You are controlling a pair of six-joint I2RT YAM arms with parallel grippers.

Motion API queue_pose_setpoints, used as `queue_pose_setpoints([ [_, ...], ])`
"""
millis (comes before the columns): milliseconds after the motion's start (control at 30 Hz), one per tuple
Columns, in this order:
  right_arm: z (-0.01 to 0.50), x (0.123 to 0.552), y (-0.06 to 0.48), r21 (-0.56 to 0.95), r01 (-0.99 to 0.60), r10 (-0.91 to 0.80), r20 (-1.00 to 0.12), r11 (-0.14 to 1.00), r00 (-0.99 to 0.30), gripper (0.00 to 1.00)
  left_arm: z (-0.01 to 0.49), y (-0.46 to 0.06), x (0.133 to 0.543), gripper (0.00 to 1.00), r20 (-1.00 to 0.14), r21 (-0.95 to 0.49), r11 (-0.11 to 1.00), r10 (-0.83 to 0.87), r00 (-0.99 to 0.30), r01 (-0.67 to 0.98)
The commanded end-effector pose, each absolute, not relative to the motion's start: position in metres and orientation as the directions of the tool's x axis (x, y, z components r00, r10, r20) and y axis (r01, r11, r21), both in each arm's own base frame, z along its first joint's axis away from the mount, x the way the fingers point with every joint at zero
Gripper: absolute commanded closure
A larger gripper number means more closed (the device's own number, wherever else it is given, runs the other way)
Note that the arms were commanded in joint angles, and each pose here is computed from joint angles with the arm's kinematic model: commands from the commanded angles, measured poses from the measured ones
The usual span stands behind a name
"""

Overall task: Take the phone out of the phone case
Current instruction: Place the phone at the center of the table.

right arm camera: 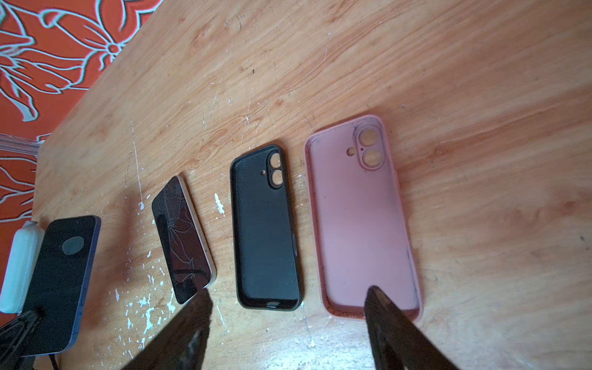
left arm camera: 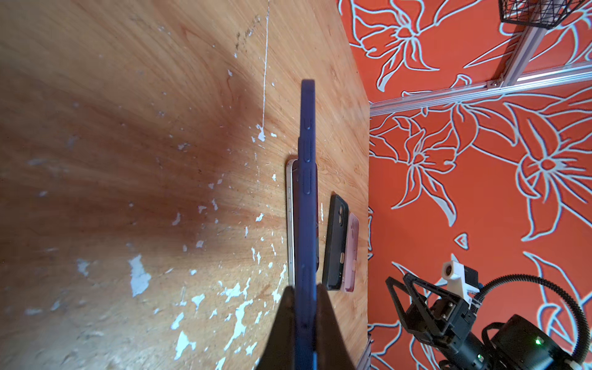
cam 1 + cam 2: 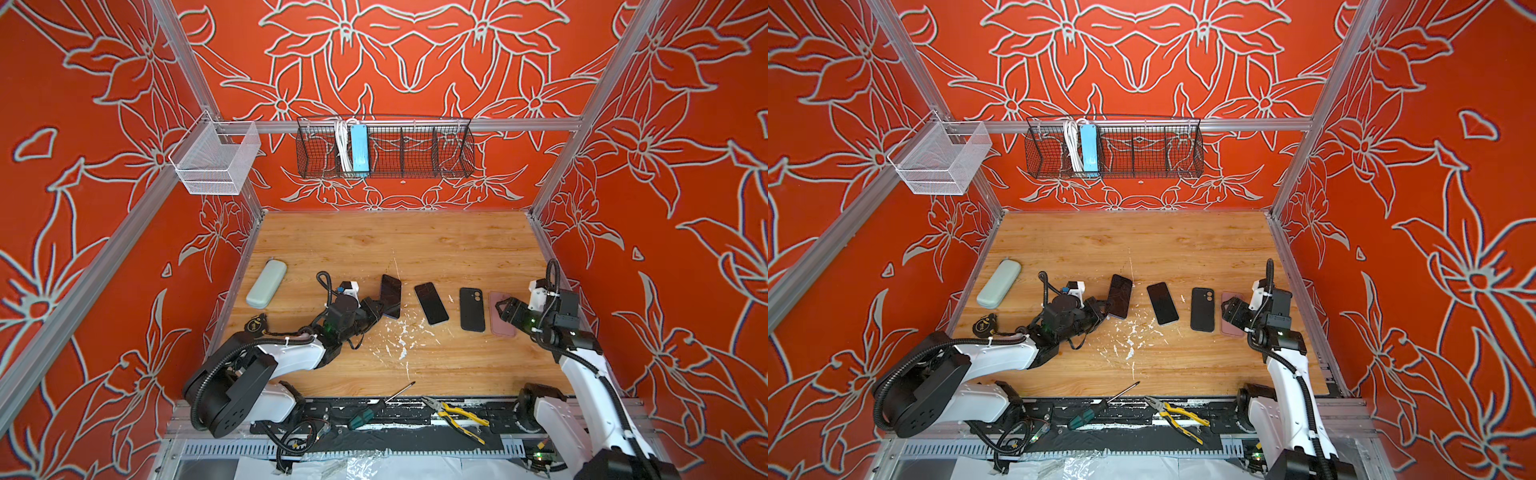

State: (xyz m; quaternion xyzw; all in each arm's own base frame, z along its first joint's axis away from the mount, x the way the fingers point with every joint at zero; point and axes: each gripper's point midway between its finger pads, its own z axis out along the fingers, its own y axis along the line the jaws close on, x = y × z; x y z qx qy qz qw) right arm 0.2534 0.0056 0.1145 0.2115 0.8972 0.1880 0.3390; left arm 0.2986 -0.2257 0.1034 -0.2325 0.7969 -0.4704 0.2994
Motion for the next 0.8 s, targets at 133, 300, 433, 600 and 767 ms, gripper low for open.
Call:
queue_pose_setpoints([
  [133, 0.115, 0.257, 0.01, 0.503, 0.224, 0.505, -0.539, 0.835, -0.674, 0.23, 0.113, -0.235, 0.311, 1.0, -0.293, -0.899, 0.436, -0.678, -0.674, -0.048],
  [300, 0.114, 0.258, 0.011, 0.507, 0.218, 0.504, -0.536, 0.834, -0.677, 0.23, 0.108, -0.239, 0.311, 1.0, -0.299, -0.89, 0.453, -0.671, -0.678, -0.056],
  [433, 0.112, 0.257, 0.012, 0.512, 0.217, 0.505, -0.533, 0.831, -0.679, 0.23, 0.102, -0.243, 0.312, 1.0, -0.287, -0.89, 0.451, -0.67, -0.685, -0.069],
  [600, 0.113, 0.257, 0.014, 0.519, 0.212, 0.507, -0.532, 0.828, -0.678, 0.23, 0.094, -0.247, 0.311, 1.0, -0.269, -0.891, 0.446, -0.671, -0.691, -0.086],
  [767, 0.113, 0.256, 0.014, 0.518, 0.212, 0.507, -0.534, 0.829, -0.677, 0.23, 0.087, -0.247, 0.31, 1.0, -0.267, -0.885, 0.455, -0.673, -0.69, -0.101],
])
